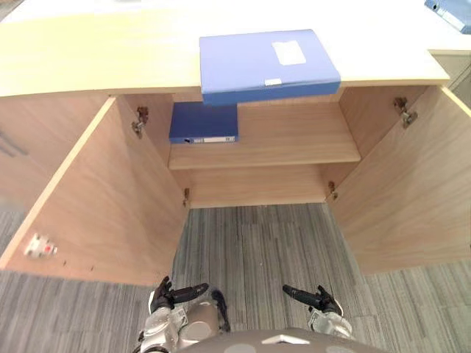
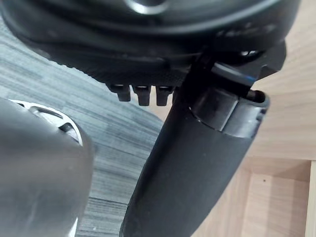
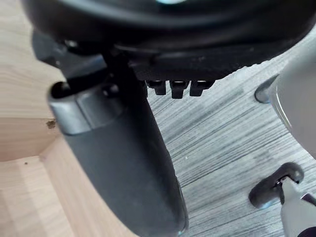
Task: Walk over to the cabinet, pick up the folder, carry it to the office cabinet, place the folder inside the office cabinet, then close the office cabinet door
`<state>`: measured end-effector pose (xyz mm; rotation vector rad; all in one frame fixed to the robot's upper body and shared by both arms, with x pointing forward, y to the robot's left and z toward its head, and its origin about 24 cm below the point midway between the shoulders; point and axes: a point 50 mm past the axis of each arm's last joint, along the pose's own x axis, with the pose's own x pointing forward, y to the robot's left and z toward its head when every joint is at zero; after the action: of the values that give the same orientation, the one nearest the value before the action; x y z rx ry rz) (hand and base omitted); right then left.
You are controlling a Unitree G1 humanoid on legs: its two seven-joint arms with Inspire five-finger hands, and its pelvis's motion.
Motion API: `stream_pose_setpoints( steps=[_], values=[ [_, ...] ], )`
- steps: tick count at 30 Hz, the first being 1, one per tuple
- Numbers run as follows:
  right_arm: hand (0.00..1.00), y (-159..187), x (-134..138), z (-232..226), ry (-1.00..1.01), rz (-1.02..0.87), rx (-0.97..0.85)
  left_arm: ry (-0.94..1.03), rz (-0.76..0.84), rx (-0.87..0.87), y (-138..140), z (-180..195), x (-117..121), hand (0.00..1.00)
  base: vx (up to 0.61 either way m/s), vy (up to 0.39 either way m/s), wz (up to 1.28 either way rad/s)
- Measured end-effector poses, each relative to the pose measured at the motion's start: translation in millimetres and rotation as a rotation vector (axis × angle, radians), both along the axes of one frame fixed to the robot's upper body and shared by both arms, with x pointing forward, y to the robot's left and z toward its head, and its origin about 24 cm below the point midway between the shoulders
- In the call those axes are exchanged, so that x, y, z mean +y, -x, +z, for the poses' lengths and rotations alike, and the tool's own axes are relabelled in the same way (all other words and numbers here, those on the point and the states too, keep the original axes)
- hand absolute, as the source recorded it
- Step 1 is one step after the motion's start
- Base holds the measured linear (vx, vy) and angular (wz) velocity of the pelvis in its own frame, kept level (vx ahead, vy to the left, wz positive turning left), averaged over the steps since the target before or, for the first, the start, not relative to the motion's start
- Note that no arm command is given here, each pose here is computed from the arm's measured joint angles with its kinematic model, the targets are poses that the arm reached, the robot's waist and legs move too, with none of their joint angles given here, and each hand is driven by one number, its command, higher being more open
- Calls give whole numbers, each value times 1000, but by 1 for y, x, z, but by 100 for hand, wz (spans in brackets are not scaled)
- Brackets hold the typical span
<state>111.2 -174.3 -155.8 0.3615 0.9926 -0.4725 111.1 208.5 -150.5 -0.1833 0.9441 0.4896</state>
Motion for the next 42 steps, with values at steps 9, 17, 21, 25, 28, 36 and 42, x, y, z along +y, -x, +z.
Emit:
stream_pose_setpoints(
  steps=[9,17,21,25,28,36,42],
  values=[
    [100,-24,5,8,-9,32,-92,36,-66,28,-4,-5,-16,100,297,46,-12],
    [100,-16,-15,5,36,28,-38,81,-18,8,-10,-4,-25,100,293,-271,37],
    [100,-6,-21,3,48,22,-11,87,7,-41,-16,0,-27,100,99,-119,-4],
    [100,-1,-22,2,50,11,2,92,8,-44,-17,0,-29,100,123,78,0],
    [100,1,-19,1,39,6,11,96,10,-34,-15,-1,-30,100,200,179,-5],
    [100,6,-13,-2,18,8,30,94,-6,0,-6,-5,-30,100,74,126,-13],
    [100,14,-18,-5,28,5,58,62,-105,10,-9,-4,-32,100,-45,17,4]
  ],
)
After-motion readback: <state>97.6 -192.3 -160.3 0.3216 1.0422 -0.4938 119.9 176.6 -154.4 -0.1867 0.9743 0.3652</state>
